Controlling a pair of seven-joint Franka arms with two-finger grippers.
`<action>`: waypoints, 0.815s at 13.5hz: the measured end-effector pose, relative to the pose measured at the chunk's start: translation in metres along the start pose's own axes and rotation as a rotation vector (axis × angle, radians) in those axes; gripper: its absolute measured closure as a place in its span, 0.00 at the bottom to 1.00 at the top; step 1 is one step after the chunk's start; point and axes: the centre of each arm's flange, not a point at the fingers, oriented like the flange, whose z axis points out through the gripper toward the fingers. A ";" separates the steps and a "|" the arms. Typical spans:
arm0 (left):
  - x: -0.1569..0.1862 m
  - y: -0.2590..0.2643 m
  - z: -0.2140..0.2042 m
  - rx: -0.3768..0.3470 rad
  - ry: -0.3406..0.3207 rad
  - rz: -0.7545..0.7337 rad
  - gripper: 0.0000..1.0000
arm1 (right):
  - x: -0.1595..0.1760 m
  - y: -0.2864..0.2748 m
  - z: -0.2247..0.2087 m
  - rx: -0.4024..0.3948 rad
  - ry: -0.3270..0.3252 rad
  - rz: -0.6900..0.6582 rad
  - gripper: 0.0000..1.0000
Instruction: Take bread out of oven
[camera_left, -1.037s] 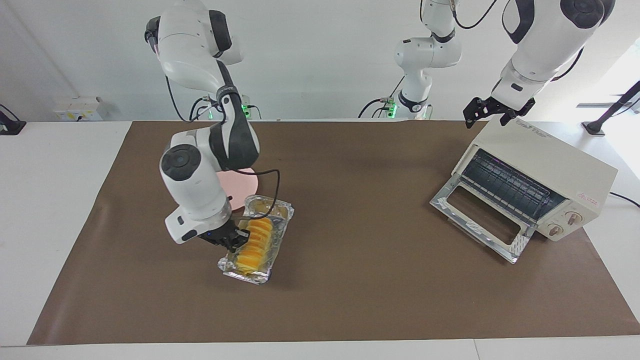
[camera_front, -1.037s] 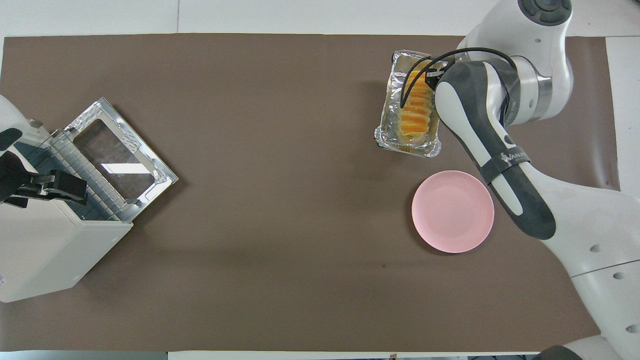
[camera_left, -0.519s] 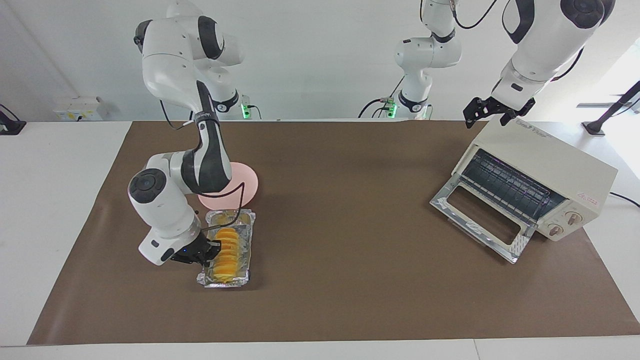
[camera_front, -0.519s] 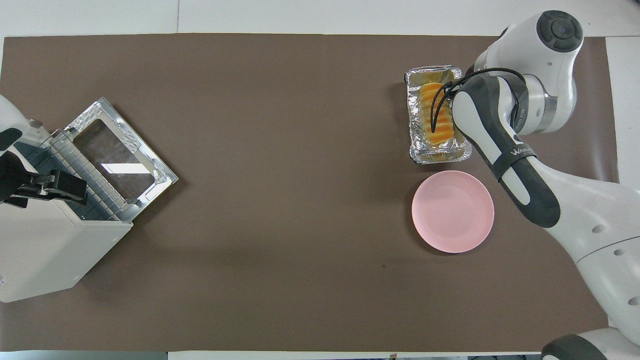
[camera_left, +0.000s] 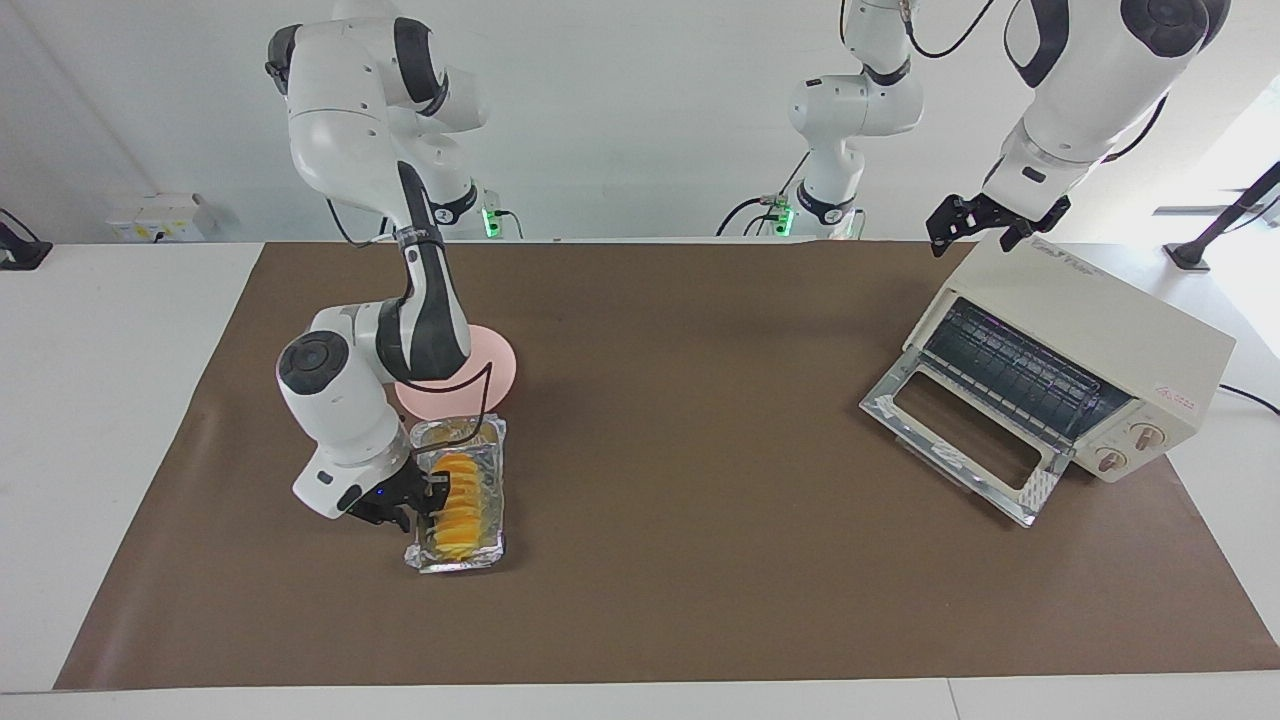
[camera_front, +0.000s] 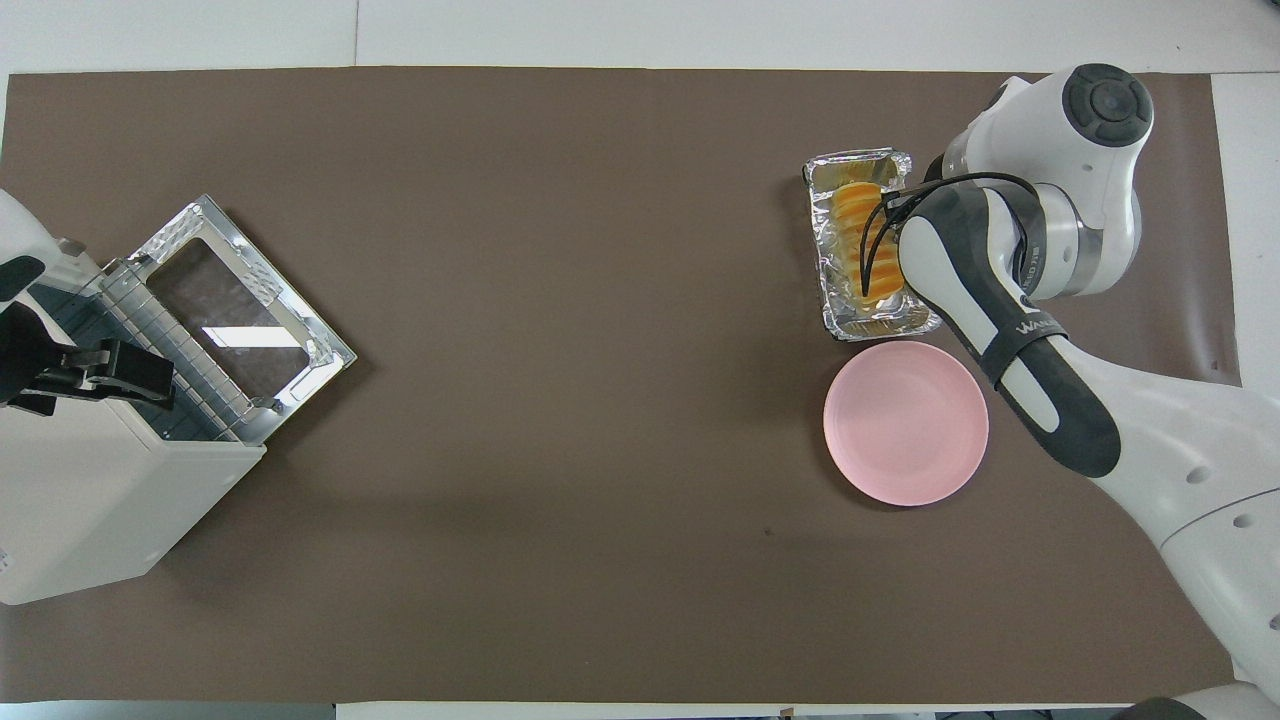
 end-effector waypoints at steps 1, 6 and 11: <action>0.000 0.000 0.000 0.000 0.000 0.000 0.00 | 0.001 -0.002 -0.015 0.004 -0.029 -0.002 0.44; 0.000 0.000 0.000 0.000 0.000 0.000 0.00 | 0.010 -0.023 -0.053 0.007 -0.026 0.024 0.01; 0.000 0.000 0.000 0.000 0.000 0.000 0.00 | 0.009 -0.068 -0.018 -0.024 -0.012 0.008 0.15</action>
